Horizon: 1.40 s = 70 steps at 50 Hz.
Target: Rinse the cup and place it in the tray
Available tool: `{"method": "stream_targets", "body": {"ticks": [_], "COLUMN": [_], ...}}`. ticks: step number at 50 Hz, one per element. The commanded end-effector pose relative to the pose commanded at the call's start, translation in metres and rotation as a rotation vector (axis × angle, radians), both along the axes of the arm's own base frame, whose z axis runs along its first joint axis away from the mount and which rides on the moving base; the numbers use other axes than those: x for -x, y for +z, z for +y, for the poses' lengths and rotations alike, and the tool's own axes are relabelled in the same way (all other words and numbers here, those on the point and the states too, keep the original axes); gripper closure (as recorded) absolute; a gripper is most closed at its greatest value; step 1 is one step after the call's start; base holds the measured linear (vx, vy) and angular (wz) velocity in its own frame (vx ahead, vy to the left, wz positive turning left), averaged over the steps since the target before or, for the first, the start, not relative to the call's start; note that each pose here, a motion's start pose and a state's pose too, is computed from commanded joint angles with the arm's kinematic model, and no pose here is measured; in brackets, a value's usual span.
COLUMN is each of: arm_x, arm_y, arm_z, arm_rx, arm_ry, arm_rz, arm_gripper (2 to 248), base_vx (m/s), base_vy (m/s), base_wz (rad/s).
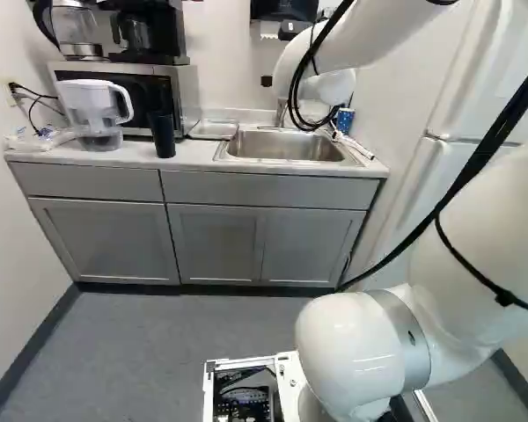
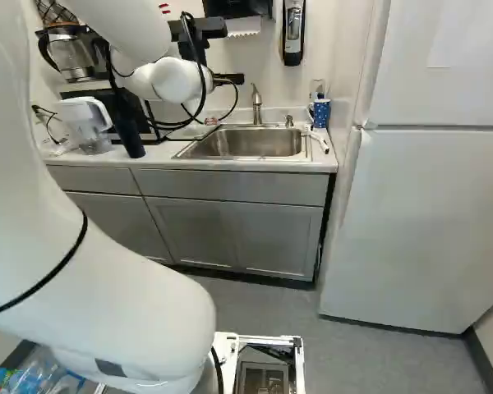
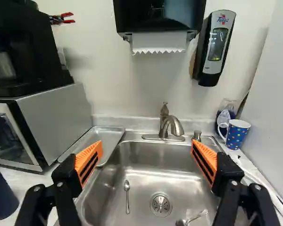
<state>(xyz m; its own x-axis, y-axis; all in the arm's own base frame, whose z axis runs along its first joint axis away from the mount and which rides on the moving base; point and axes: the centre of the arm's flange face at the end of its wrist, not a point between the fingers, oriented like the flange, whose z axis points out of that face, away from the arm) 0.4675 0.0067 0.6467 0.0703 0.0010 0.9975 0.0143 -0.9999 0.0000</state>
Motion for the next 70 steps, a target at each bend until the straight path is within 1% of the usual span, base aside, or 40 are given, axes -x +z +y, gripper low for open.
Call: {"method": "stream_targets", "body": {"ticks": [39, 70], "arm_x": [0.0000, 0.0000], "arm_y": [0.0000, 0.0000], "arm_z": [0.0000, 0.0000], "arm_rx": [0.000, 0.000], "arm_ry": [0.000, 0.000], "arm_rz": [0.000, 0.000], "arm_gripper": [3, 3], "base_vx": [0.125, 0.123], "base_vy": [-0.047, -0.001], "base_wz": [0.003, 0.004]}}
